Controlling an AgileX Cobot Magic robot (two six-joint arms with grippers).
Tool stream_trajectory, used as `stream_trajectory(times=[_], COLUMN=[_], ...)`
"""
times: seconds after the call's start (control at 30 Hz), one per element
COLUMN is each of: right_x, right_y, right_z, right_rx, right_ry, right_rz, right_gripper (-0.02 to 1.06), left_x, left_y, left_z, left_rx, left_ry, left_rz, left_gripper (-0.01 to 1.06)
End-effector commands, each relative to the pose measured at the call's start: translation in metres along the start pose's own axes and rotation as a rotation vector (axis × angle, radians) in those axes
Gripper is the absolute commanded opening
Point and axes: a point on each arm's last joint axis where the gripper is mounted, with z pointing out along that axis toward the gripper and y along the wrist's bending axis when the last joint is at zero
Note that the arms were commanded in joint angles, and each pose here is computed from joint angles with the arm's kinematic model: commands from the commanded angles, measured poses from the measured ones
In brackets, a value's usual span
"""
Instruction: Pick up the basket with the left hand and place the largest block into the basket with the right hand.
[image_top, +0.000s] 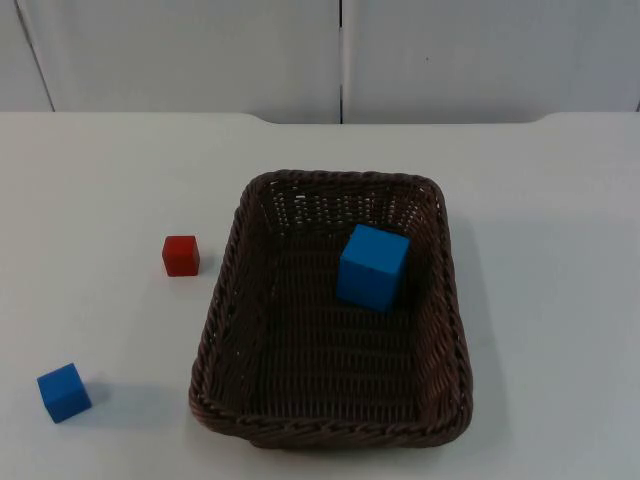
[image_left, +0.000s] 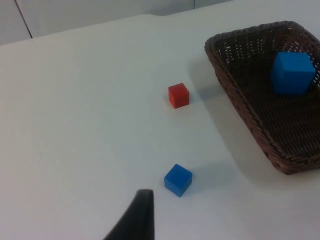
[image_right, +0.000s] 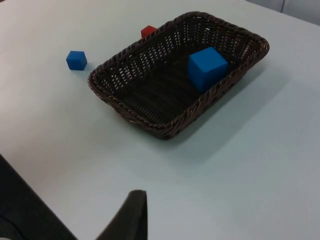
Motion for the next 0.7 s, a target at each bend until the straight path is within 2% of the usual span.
stream_trajectory(times=[0.0,0.67], right_x=[0.0004,0.0002], right_y=[0.0000,0.0005], right_z=[0.0012,0.0012], right_rx=[0.002,-0.003], right_ry=[-0.007,-0.009], right_rz=[0.002,0.003], right_gripper=[1.05,1.05], left_x=[0.0010,0.0010], left_y=[0.0002,0.0002], left_z=[0.0005,0.0005], left_rx=[0.004,0.004], left_ry=[-0.001,-0.001], left_rz=[0.000,0.000], left_gripper=[1.05,1.05])
